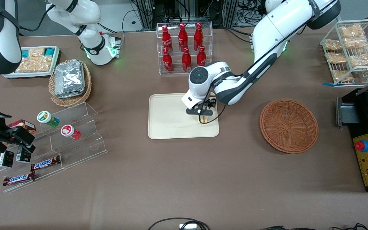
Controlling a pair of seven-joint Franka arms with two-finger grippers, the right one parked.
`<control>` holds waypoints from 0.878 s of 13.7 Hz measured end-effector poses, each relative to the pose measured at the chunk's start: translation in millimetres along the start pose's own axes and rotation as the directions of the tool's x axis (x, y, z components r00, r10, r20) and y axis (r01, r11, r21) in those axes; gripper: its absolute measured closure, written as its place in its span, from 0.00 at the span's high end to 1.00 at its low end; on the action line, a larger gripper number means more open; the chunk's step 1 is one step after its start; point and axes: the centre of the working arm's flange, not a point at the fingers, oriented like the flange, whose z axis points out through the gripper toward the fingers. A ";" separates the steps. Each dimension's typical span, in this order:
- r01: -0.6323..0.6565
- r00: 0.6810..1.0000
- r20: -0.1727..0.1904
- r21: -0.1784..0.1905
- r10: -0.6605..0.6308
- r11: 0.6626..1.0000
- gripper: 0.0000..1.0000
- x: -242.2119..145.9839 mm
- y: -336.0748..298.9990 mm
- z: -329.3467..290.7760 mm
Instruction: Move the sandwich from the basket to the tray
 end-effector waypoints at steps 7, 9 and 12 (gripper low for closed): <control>0.214 0.977 -0.030 0.058 -0.212 0.975 1.00 82.5 -71.3 -61.5; 0.284 0.959 -0.028 0.095 -0.283 0.954 1.00 102.5 -104.0 -78.8; 0.381 0.924 -0.039 0.150 -0.380 0.912 1.00 126.3 -158.4 -117.1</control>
